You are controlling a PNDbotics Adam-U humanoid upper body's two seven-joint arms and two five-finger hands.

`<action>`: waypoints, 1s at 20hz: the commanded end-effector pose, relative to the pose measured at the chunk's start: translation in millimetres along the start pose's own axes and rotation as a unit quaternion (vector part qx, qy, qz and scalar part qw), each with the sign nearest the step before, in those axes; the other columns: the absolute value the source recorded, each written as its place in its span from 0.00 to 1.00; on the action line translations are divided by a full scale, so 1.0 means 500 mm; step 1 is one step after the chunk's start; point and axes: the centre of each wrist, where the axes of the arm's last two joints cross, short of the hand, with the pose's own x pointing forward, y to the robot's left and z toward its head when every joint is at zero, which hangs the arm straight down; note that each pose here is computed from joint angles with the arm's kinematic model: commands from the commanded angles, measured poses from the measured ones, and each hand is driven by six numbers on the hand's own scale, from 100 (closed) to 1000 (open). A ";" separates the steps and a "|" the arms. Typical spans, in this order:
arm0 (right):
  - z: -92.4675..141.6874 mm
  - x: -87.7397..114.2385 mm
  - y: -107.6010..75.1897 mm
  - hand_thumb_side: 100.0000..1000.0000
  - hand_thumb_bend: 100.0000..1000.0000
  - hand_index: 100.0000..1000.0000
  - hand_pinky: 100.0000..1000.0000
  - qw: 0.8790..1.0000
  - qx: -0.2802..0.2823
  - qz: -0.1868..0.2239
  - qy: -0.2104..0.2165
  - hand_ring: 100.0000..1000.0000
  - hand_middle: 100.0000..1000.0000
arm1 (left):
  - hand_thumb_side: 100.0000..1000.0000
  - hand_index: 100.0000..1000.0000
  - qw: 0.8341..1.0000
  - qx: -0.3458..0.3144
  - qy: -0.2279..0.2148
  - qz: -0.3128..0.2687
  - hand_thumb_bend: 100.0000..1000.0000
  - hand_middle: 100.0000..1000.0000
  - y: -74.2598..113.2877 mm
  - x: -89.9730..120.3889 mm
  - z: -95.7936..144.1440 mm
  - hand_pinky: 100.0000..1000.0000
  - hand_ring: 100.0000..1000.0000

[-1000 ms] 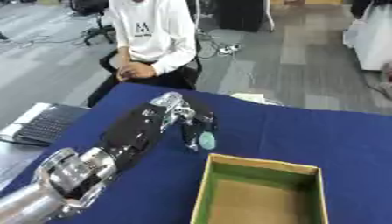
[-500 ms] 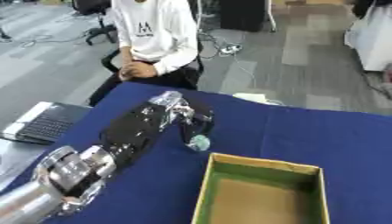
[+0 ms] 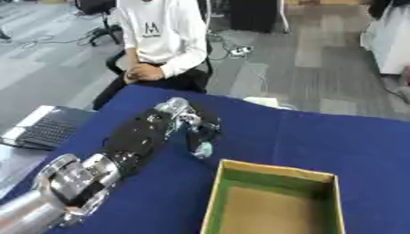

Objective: Pick up objects on the table and place them in the box.

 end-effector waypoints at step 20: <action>-0.003 0.006 -0.003 1.00 0.00 0.34 0.06 0.979 -0.139 -0.101 -0.112 0.18 0.20 | 0.27 0.67 0.993 -0.079 -0.086 -0.031 1.00 0.55 0.018 -0.028 0.040 0.23 0.34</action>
